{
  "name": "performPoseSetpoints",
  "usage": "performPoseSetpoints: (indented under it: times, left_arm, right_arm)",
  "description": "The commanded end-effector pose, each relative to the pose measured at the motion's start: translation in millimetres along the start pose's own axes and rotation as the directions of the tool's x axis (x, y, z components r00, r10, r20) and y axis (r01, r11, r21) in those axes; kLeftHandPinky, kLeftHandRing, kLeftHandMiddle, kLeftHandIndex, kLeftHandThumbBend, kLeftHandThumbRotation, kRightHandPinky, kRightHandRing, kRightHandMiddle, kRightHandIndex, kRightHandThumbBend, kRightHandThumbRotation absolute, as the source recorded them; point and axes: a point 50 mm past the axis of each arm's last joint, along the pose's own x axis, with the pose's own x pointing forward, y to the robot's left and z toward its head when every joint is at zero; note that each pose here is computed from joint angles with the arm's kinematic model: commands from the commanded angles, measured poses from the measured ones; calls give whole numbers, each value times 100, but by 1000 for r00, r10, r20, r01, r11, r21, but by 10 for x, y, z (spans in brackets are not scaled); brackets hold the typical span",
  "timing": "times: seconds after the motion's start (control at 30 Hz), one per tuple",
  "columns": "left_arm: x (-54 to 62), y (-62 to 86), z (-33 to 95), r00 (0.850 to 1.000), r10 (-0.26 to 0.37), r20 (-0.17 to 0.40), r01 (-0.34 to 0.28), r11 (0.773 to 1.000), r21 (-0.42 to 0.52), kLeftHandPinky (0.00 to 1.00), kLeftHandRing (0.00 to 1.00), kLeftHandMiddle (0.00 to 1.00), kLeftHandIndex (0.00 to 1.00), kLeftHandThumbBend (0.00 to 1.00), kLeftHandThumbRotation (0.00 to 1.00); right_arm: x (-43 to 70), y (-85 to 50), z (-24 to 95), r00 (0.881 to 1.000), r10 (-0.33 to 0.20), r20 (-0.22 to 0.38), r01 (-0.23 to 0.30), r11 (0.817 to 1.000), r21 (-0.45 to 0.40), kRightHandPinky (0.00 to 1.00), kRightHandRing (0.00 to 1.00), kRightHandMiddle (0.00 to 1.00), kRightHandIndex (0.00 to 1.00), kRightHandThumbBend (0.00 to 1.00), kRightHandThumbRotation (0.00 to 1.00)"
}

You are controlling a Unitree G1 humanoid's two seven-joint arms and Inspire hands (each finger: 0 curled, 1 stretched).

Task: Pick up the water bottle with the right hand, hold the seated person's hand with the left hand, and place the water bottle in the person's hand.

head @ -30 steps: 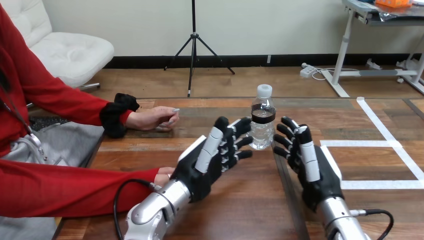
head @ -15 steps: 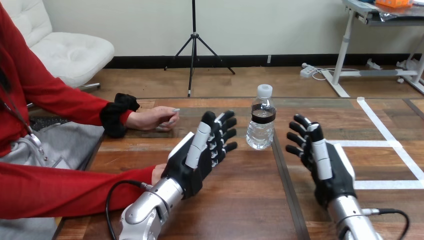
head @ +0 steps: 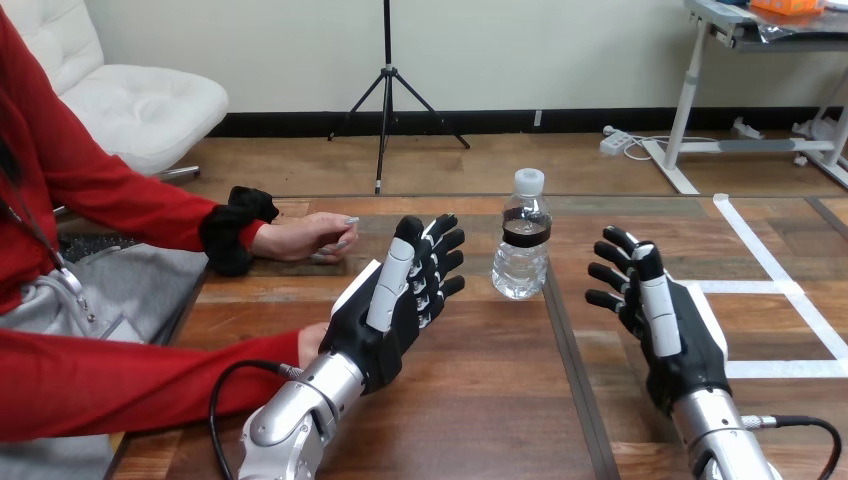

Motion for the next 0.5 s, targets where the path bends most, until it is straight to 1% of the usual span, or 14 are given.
performPoseSetpoints:
  times: [0.0, 0.2, 0.3, 0.4, 0.47]
  left_arm:
    - [214, 5, 329, 996, -18, 88, 13, 999, 48, 99, 100, 100, 100, 100, 99]
    - [262, -27, 357, 997, -28, 70, 22, 996, 91, 100, 100, 100, 100, 100, 100]
    - [301, -50, 372, 998, -29, 56, 23, 995, 97, 100, 100, 100, 100, 100, 100]
    - [336, -71, 386, 999, -27, 43, 22, 994, 108, 100, 100, 100, 100, 100, 100]
    - [356, -87, 396, 999, -29, 39, 25, 993, 111, 100, 100, 100, 100, 100, 100]
  right_arm:
    - [246, -4, 330, 992, -8, 123, 10, 1000, -10, 78, 87, 91, 91, 100, 100]
    - [293, -23, 368, 993, -23, 117, 26, 999, -23, 77, 86, 90, 91, 100, 100]
    - [331, -33, 398, 993, -27, 113, 31, 999, -31, 76, 87, 90, 90, 100, 100]
    - [349, -42, 422, 993, -20, 114, 26, 998, -50, 76, 88, 91, 91, 100, 100]
    - [380, -39, 441, 993, -33, 109, 38, 998, -46, 76, 88, 91, 91, 100, 100]
